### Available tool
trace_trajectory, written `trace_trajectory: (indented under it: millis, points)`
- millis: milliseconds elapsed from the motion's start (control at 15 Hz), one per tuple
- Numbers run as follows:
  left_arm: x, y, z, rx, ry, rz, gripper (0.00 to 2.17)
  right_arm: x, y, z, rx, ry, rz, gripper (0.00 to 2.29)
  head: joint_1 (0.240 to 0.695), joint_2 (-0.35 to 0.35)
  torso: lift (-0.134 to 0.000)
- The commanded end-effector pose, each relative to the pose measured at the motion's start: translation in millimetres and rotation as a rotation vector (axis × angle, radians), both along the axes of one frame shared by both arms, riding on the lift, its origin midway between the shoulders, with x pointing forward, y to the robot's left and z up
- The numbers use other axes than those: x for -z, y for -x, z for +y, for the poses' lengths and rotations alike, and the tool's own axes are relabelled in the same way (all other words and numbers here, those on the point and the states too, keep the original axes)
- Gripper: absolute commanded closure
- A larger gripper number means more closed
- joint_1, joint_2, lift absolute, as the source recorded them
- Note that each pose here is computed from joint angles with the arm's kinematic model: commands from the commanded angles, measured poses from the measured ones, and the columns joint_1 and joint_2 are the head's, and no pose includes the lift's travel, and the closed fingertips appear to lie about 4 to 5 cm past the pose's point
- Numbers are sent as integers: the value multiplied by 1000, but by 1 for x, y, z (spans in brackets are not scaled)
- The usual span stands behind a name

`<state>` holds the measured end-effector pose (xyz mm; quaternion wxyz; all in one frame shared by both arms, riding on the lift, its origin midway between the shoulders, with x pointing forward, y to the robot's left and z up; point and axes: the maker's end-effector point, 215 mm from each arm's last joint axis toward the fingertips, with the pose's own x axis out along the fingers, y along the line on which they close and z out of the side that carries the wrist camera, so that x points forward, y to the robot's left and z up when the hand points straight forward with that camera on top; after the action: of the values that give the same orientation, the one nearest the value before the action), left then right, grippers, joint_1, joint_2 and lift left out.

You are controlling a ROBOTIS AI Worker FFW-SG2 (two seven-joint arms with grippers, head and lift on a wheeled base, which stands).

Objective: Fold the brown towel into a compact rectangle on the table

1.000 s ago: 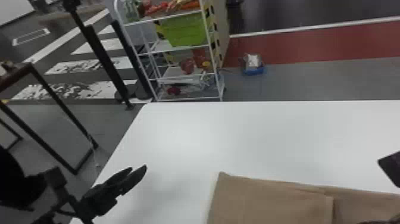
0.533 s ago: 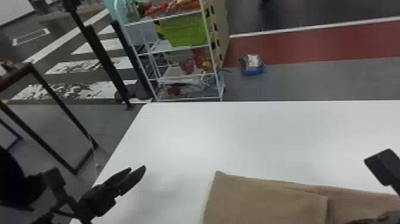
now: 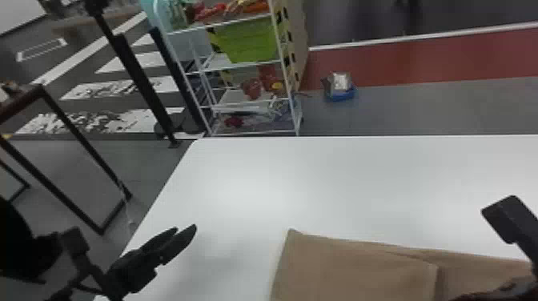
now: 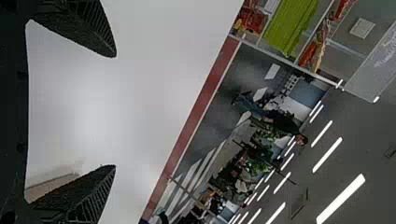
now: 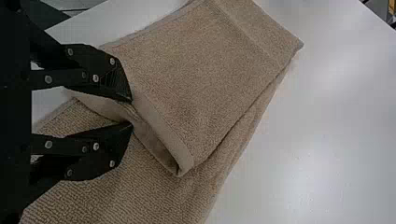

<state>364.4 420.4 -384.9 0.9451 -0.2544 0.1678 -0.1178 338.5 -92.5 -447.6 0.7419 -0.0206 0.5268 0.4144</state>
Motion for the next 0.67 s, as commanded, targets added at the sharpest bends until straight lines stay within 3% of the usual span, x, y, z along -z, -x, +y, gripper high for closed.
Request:
trace_trajectory:
  millis: [0, 67, 133, 333, 400, 600]
  points:
    - [1, 0, -1, 0, 4, 0, 26, -2, -4, 2, 3, -4, -3, 822, 695, 350, -124]
    - [1, 0, -2, 1, 5, 0, 26, -2, -5, 3, 5, -7, -2, 832, 695, 350, -124]
    - [1, 0, -2, 1, 5, 0, 26, 0, -6, 5, 10, -8, 6, 1146, 695, 350, -124]
    - [2, 0, -2, 1, 6, 1, 26, 1, -11, 8, 18, -10, 6, 1197, 695, 350, -124]
    - [3, 1, -2, 0, 6, 3, 29, 2, -12, 10, 14, -8, 8, 1406, 695, 350, -124]
    - [2, 1, -1, 0, 7, 1, 29, -2, -15, 12, 33, -32, 8, 1416, 695, 350, -124]
